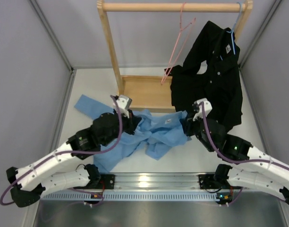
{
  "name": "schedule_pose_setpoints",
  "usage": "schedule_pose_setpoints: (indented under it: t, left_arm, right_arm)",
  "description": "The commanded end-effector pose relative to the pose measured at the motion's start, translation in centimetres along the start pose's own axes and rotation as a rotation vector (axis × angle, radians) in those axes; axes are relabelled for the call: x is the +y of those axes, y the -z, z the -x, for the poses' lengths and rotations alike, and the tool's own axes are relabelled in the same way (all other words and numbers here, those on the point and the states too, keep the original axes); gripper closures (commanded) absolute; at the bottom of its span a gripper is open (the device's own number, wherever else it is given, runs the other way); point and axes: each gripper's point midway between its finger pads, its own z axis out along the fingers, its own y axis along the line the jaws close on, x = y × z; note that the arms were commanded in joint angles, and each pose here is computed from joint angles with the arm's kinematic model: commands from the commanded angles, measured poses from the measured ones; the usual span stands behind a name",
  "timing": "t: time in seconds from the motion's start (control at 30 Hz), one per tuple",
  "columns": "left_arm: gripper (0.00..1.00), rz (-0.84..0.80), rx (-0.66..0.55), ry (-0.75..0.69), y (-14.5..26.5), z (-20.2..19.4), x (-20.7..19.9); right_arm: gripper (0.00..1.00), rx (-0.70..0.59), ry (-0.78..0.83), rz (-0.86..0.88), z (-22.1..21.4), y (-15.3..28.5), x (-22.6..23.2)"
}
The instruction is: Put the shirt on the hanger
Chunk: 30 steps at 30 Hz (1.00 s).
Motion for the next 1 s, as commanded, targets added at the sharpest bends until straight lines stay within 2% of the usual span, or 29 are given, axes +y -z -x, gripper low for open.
schedule_pose_setpoints:
  t: [0.0,0.03,0.07,0.1,0.23,0.3,0.37,0.57,0.7,0.77,0.87,0.9,0.97]
  left_arm:
    - [1.00,0.154,0.093,0.081,-1.7,-5.6,2.8]
    - [1.00,0.162,0.097,0.091,-1.7,-5.9,2.9]
    - [1.00,0.166,0.093,0.101,-1.7,-5.9,3.0]
    - [1.00,0.151,0.087,0.111,-1.6,-5.4,2.6]
    - [1.00,0.098,0.079,0.133,-1.4,-4.0,1.3]
    - [1.00,0.096,0.115,0.131,-1.7,-4.5,1.0]
    - [1.00,0.080,0.142,0.132,-2.1,-4.7,0.4]
    - [1.00,0.075,0.179,0.139,-2.5,-5.5,0.1]
    - [1.00,0.053,0.187,0.139,-2.5,-5.3,-0.4]
    - [1.00,0.041,0.187,0.139,-2.4,-5.1,-0.7]
    - [1.00,0.011,0.187,0.137,-2.0,-4.8,-1.1]
    - [1.00,-0.005,0.186,0.131,-1.9,-4.6,-1.4]
    - [0.84,-0.020,0.182,0.121,-1.5,-4.1,-1.6]
  right_arm:
    - [0.72,-0.006,0.033,0.108,-0.8,1.0,0.8]
    - [0.65,-0.010,0.045,0.255,-0.8,1.9,2.9]
    - [0.58,-0.003,0.078,0.303,-1.4,2.1,3.4]
    - [0.46,0.006,0.090,0.348,-1.8,2.4,4.0]
    - [0.30,0.048,0.161,0.578,-3.3,3.9,7.4]
    - [0.23,0.053,0.198,0.661,-3.4,4.3,8.7]
    - [0.21,0.067,0.233,0.744,-3.4,4.6,10.3]
    - [0.21,0.072,0.271,0.708,-2.0,2.2,11.7]
    - [0.29,0.080,0.289,0.647,-2.0,-0.2,12.1]
    - [0.34,0.061,0.304,0.544,-1.5,-1.8,11.1]
    - [0.55,0.039,0.321,0.422,-0.9,-3.7,9.8]
    - [0.78,0.033,0.323,0.409,-0.8,-3.9,9.7]
    - [0.98,0.018,0.319,0.385,0.0,-4.2,9.6]
